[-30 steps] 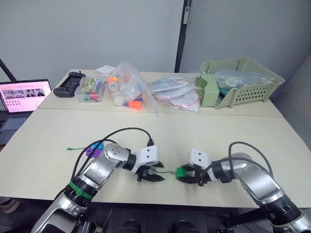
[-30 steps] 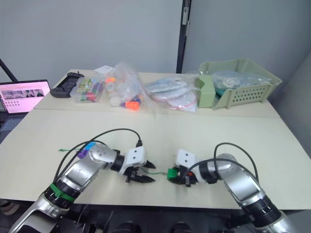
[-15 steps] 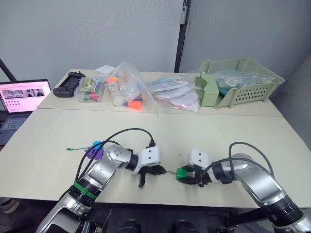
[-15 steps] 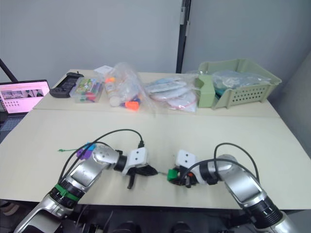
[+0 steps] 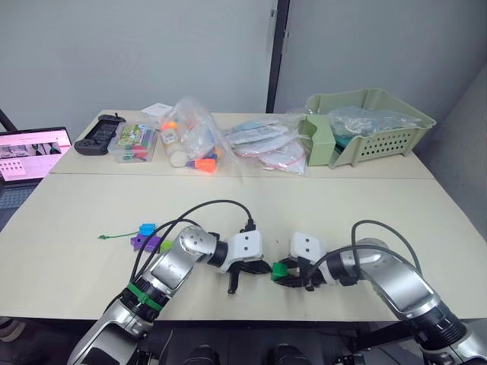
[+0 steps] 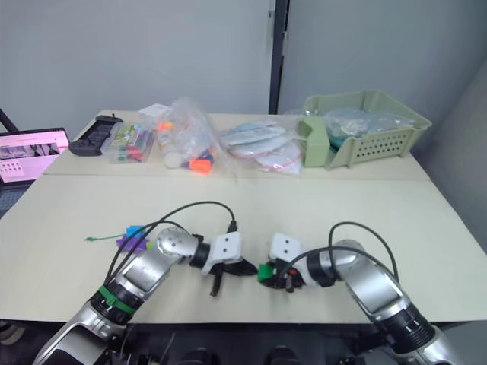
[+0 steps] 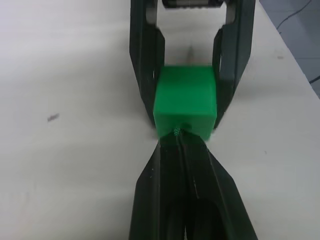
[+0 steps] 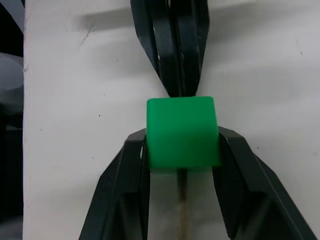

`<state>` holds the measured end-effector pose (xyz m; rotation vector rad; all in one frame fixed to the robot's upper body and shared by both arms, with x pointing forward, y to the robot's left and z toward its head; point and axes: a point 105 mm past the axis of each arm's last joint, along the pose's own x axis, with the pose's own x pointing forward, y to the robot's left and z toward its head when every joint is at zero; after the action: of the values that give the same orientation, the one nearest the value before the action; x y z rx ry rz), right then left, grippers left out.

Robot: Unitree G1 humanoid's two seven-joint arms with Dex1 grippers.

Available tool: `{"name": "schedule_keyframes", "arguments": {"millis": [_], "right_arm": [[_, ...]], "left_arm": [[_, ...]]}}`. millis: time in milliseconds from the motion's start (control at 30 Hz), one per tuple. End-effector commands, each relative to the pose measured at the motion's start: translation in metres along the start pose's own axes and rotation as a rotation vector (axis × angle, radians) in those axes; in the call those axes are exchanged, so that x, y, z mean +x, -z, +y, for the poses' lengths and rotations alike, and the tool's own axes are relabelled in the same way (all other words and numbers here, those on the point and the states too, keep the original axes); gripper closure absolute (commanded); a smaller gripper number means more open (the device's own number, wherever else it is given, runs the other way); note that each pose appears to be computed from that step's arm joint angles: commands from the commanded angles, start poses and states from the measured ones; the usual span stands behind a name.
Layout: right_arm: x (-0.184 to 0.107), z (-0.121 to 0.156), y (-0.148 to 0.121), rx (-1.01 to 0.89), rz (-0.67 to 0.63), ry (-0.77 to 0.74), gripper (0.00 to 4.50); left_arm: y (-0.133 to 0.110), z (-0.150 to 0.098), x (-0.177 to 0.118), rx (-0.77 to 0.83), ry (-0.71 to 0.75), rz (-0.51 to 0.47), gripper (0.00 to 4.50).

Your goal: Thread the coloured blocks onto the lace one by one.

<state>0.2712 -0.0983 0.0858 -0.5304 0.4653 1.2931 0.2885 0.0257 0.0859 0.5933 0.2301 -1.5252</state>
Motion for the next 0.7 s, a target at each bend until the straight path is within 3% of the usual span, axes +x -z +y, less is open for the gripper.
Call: {"name": "schedule_keyframes", "arguments": {"millis": [33,167,333,400,567,633,700], "right_arm": [[0.006,0.002,-0.004,-0.013,-0.005,-0.012,3.31],[0.006,0.002,-0.002,-0.012,-0.002,-0.010,3.31],[0.004,0.001,-0.005,-0.001,-0.020,0.010,3.31],[0.000,0.000,-0.010,0.003,-0.043,0.026,2.21],[-0.019,0.004,-0.014,0.002,-0.061,0.053,0.51],[-0.032,0.007,-0.012,0.013,-0.058,0.069,0.06],[-0.039,0.007,-0.006,0.023,-0.041,0.093,0.06]], "left_arm": [[-0.008,0.002,0.002,0.025,-0.010,-0.013,4.50],[-0.007,0.005,-0.004,0.012,-0.028,-0.011,4.50],[-0.008,0.004,-0.015,-0.010,-0.010,-0.015,2.98],[-0.009,0.004,-0.017,-0.006,-0.013,-0.012,2.30],[-0.012,0.001,-0.016,0.019,0.013,-0.002,0.63],[-0.018,0.003,-0.011,0.037,0.015,-0.009,0.62],[-0.020,0.002,-0.004,0.055,0.022,-0.004,0.62]]}}
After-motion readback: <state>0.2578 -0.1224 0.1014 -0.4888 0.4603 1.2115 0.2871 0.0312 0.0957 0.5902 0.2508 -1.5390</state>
